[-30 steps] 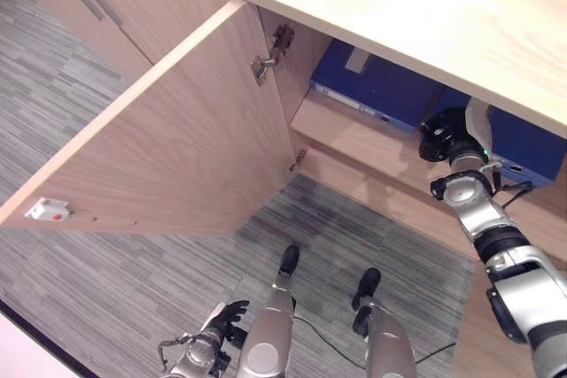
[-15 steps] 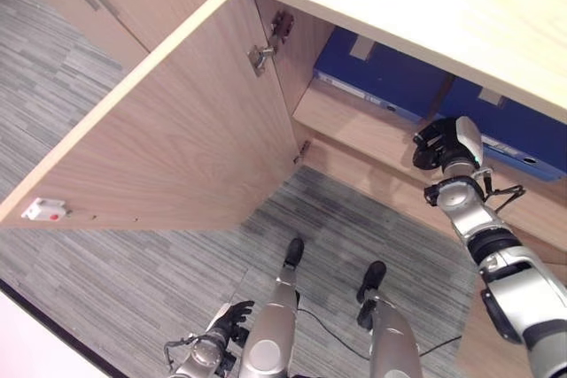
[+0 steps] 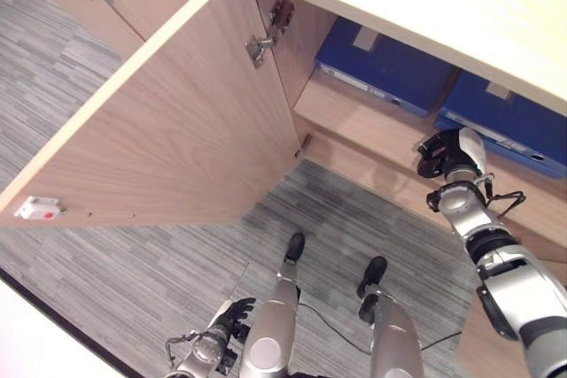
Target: Put the empty folder in the office cabinet
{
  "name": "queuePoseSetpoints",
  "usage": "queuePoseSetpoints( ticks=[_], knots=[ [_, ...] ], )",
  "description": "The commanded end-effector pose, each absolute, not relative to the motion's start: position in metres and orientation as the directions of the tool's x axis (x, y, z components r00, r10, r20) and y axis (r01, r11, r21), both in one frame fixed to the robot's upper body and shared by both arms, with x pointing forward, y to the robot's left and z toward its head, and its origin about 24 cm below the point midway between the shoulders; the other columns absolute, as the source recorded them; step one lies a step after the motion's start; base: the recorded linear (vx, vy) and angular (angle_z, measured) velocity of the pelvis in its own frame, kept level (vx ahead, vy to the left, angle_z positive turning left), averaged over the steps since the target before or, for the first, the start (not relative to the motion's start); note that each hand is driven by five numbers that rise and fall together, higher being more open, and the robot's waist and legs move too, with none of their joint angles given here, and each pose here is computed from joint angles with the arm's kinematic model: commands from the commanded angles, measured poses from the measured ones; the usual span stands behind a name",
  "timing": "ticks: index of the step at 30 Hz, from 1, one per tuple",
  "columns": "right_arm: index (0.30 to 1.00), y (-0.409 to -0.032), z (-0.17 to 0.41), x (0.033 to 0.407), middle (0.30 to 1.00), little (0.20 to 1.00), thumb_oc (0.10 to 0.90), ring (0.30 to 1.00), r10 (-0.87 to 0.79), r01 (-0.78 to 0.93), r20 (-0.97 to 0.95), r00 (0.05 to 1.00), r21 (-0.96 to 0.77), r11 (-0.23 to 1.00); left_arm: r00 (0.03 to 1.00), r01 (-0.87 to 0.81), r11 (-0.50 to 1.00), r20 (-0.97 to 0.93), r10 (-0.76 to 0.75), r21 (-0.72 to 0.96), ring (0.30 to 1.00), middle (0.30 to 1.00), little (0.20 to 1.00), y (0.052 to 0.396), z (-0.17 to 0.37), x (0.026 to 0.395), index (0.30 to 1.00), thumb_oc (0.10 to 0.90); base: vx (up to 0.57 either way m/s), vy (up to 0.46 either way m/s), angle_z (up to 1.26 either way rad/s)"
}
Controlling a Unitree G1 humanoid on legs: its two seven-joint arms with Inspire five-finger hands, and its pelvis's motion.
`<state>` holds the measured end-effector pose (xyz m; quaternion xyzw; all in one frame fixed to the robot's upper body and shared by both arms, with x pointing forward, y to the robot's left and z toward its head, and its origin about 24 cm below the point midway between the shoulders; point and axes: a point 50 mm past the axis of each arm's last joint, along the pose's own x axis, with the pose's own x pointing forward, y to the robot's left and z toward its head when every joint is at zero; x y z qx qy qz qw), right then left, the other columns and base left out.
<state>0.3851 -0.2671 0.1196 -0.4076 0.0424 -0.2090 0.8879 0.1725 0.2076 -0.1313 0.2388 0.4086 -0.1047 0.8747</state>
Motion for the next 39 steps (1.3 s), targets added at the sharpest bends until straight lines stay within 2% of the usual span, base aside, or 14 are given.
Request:
queuePoseSetpoints(
  ticks=[1, 9, 16, 30, 39],
  knots=[
    [0.3, -0.284, 0.183, 0.392, 0.3, 0.3, 0.4, 0.3, -0.404, 0.487, 0.301, 0.863, -0.709, 0.51, 0.613, 0.396, 0.854, -0.79, 0.026, 0.336, 0.9, 0.9, 0.9, 0.216, -0.138, 0.152, 0.9, 0.8, 0.0, 0.0, 0.0],
    [0.3, -0.312, 0.228, 0.386, 0.3, 0.3, 0.4, 0.3, -0.465, 0.59, 0.414, 0.782, -0.732, 0.341, 0.638, 0.41, 0.847, -0.77, -0.002, 0.337, 0.9, 0.9, 0.9, 0.212, -0.135, 0.156, 0.9, 0.8, 0.0, -0.002, 0.0],
    [0.3, -0.327, 0.267, 0.378, 0.3, 0.3, 0.4, 0.3, -0.426, 0.628, 0.517, 0.742, -0.76, 0.17, 0.631, 0.431, 0.835, -0.776, -0.008, 0.343, 0.9, 0.9, 0.9, 0.214, -0.135, 0.154, 0.9, 0.8, 0.02, -0.008, 0.04],
    [0.3, -0.328, 0.32, 0.373, 0.3, 0.3, 0.4, 0.3, -0.436, 0.713, 0.609, 0.662, -0.691, 0.118, 0.624, 0.419, 0.843, -0.782, 0.004, 0.338, 0.9, 0.9, 0.9, 0.22, -0.135, 0.151, 0.9, 0.8, 0.01, 0.0, 0.0],
    [0.3, -0.318, 0.312, 0.379, 0.3, 0.3, 0.4, 0.3, -0.418, 0.71, 0.604, 0.678, -0.685, 0.162, 0.619, 0.407, 0.845, -0.785, 0.025, 0.348, 0.9, 0.9, 0.9, 0.221, -0.136, 0.153, 0.9, 0.8, 0.0, 0.003, 0.01]
  ],
)
